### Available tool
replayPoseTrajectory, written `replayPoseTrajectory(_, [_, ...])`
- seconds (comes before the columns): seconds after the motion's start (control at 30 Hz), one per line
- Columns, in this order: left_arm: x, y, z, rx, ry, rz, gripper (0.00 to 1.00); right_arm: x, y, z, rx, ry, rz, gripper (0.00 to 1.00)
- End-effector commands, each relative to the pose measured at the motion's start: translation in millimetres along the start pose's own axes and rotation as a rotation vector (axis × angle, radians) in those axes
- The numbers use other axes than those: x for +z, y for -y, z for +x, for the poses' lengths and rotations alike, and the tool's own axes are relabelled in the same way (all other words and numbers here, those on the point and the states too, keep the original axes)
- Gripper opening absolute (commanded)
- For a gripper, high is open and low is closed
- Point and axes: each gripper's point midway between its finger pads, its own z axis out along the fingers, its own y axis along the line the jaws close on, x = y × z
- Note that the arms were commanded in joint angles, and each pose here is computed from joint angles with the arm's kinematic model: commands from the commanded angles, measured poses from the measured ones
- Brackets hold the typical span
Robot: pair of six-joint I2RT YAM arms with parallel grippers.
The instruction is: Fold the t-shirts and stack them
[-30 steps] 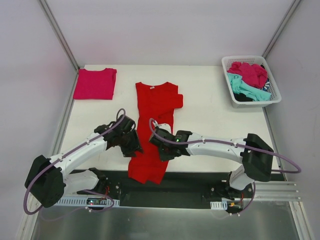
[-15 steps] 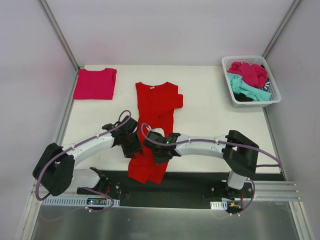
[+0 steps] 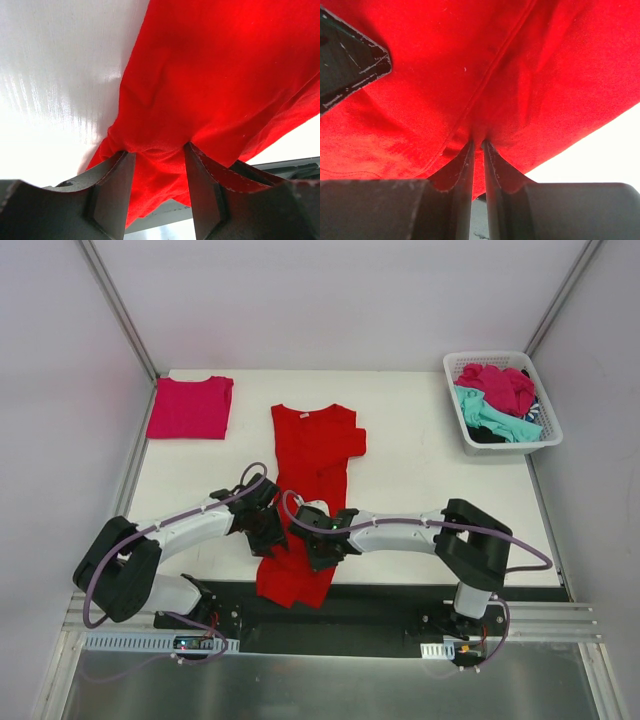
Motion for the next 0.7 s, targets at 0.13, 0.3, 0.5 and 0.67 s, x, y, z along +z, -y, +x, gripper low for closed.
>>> replayPoseTrajectory(0.13, [8.9, -27.5, 10.1, 0.006, -0.012, -0.056, 0.45, -3.6, 33.2, 11.1, 0.006, -0.013, 0.065, 0.17])
replayPoseTrajectory(0.3, [7.7, -35.0, 14.2, 0.004, -0.009, -0.063, 0.45, -2.4, 47.6, 17.8, 0.019, -0.027, 0.088, 0.17])
replayPoseTrajectory(0.5, [5.5, -24.5, 3.6, 0.015, -0.008, -0.066, 0.45, -1.4, 53.8, 19.5, 0.021, -0.039, 0.099, 0.17])
replayPoseTrajectory(0.67, [6.3, -11.3, 0.9, 0.016, -0.032, -0.053, 0.45, -4.7, 66.8, 27.0, 0.029, -0.047, 0.114, 0.17])
